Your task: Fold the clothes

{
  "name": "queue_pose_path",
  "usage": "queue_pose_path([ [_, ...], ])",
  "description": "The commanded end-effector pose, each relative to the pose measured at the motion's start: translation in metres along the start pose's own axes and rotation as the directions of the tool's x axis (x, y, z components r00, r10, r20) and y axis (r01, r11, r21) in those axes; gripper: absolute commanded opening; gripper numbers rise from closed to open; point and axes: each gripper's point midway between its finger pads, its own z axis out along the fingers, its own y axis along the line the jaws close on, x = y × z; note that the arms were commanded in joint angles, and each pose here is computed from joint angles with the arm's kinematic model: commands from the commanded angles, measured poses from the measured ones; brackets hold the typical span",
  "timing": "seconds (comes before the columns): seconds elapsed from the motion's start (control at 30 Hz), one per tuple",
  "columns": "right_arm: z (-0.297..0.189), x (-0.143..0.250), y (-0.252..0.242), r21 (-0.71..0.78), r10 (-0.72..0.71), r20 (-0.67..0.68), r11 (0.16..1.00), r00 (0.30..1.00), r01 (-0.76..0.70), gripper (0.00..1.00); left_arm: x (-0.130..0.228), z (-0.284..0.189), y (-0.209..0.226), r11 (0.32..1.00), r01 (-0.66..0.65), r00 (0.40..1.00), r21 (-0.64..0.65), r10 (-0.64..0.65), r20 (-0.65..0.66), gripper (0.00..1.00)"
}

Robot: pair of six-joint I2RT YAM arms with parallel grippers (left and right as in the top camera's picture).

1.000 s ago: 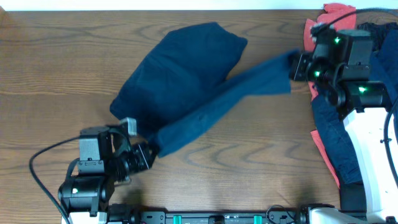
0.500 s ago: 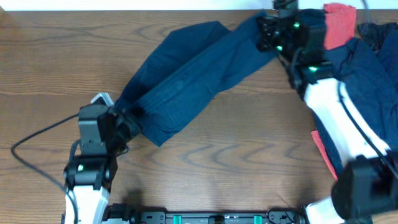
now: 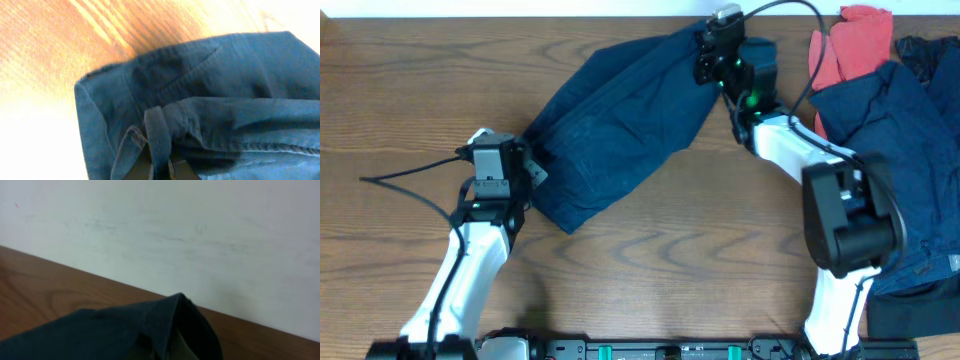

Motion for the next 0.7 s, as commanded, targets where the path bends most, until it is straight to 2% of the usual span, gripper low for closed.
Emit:
queue_pose_path([
  [0.0, 0.015, 0.002, 0.008, 0.006, -0.025, 0.047, 1.0, 0.999, 0.025, 0.05, -0.012, 0.014, 0.013, 0.997, 0.012, 0.998, -0.073, -0.007, 0.065, 0.15],
  [0.03, 0.02, 0.006, 0.01, 0.002, -0.026, 0.046, 1.0, 0.999, 0.026, 0.09, -0.014, 0.017, 0.013, 0.997, 0.013, 0.997, -0.071, -0.008, 0.073, 0.22],
  [0.13, 0.037, 0.01, 0.022, -0.043, -0.028, 0.055, 0.999, 0.998, 0.031, 0.26, -0.024, 0.023, 0.013, 0.997, 0.02, 0.992, -0.079, -0.01, 0.124, 0.25],
  [0.17, 0.041, 0.008, 0.027, -0.059, -0.03, 0.064, 0.998, 0.998, 0.034, 0.35, -0.028, 0.024, 0.011, 0.997, 0.023, 0.99, -0.071, -0.013, 0.142, 0.29],
  [0.2, 0.045, 0.005, 0.029, -0.064, -0.031, 0.072, 0.997, 0.997, 0.036, 0.94, -0.033, 0.023, 0.008, 0.998, 0.027, 0.986, -0.06, -0.017, 0.166, 0.33],
  [0.23, 0.048, 0.0, 0.03, -0.064, -0.032, 0.079, 0.997, 0.996, 0.037, 0.99, -0.038, 0.022, 0.005, 0.998, 0.026, 0.982, -0.051, -0.017, 0.186, 0.33],
  [0.33, 0.051, -0.02, 0.021, -0.044, -0.03, 0.08, 0.998, 0.996, 0.034, 0.99, -0.053, 0.018, 0.005, 0.999, 0.03, 0.973, -0.034, -0.022, 0.229, 0.33],
  [0.37, 0.05, -0.026, 0.014, -0.033, -0.028, 0.069, 0.999, 0.997, 0.03, 0.99, -0.057, 0.016, 0.008, 0.998, 0.041, 0.971, -0.037, -0.031, 0.239, 0.28],
  [0.47, 0.038, -0.033, -0.01, 0.008, 0.002, -0.01, 1.0, 1.0, -0.002, 0.99, -0.069, 0.007, 0.022, 0.996, 0.075, 0.964, -0.055, -0.059, 0.259, 0.25],
  [0.57, 0.016, -0.018, -0.036, 0.075, 0.097, -0.173, 0.994, 0.98, -0.086, 0.99, -0.07, 0.002, 0.024, 0.996, 0.083, 0.968, -0.033, -0.072, 0.238, 0.23],
  [0.67, -0.011, 0.012, -0.056, 0.147, 0.176, -0.35, 0.98, 0.92, -0.131, 0.99, -0.057, -0.001, -0.002, 0.996, 0.004, 0.988, 0.094, -0.019, 0.15, 0.23],
])
